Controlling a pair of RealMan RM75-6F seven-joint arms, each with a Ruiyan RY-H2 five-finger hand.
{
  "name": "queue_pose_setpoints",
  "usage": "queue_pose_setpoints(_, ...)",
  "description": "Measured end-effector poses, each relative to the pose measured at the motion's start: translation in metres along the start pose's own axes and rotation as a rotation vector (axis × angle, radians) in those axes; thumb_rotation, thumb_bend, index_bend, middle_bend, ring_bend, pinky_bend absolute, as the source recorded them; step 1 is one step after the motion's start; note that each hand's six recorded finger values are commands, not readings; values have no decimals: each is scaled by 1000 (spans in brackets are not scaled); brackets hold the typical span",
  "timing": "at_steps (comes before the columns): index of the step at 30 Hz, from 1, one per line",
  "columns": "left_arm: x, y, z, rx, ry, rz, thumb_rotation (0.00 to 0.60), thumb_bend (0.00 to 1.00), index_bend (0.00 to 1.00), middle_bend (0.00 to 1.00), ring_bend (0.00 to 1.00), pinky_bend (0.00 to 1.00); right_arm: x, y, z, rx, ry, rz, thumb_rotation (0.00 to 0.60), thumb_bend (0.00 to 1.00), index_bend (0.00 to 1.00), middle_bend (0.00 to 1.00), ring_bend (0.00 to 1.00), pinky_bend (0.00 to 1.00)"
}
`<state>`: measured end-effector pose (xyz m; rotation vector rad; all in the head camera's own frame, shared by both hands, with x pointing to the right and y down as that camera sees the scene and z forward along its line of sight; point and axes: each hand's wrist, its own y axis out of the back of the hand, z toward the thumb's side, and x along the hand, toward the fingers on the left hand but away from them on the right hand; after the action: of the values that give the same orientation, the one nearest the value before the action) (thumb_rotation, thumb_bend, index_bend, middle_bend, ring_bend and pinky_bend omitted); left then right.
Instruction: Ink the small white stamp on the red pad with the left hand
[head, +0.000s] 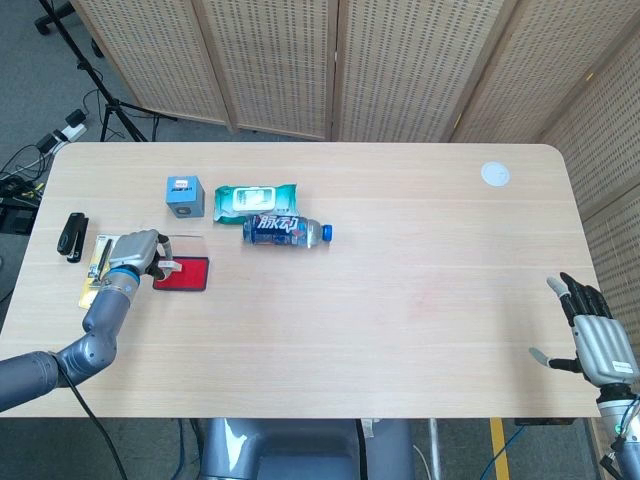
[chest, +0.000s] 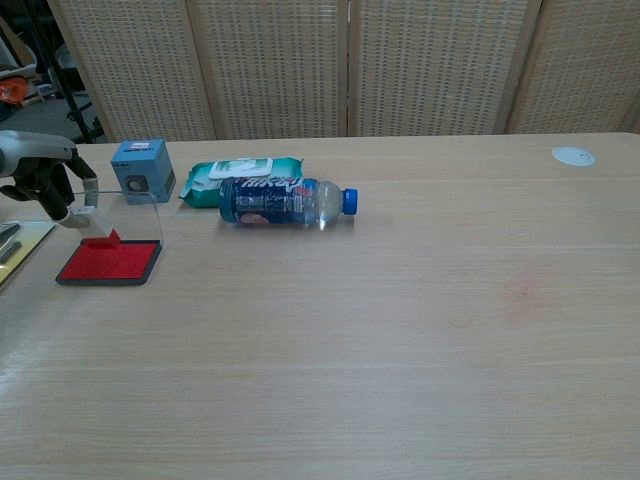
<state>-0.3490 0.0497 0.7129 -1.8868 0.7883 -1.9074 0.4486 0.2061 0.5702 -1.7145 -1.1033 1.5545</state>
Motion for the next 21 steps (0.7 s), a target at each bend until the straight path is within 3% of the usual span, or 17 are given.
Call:
queue_pose_setpoints(7, -15, 10, 41, 32, -75, 26, 600, 464, 636, 1000, 1000, 964, 0, 1, -1, -4, 0, 0, 600, 0, 0, 0, 0, 0)
queue_pose_setpoints(12, -12, -3, 65, 50, -94, 10, 600, 458, 636, 1000, 1000, 964, -1, 1, -3, -5, -7, 3, 600, 0, 0, 0, 0, 0)
queue_pose_setpoints(21, 1, -26, 87, 56, -47, -29, 600, 453, 636, 1000, 1000, 964, -2, 2, -6, -14, -11, 4, 600, 0, 0, 0, 0, 0)
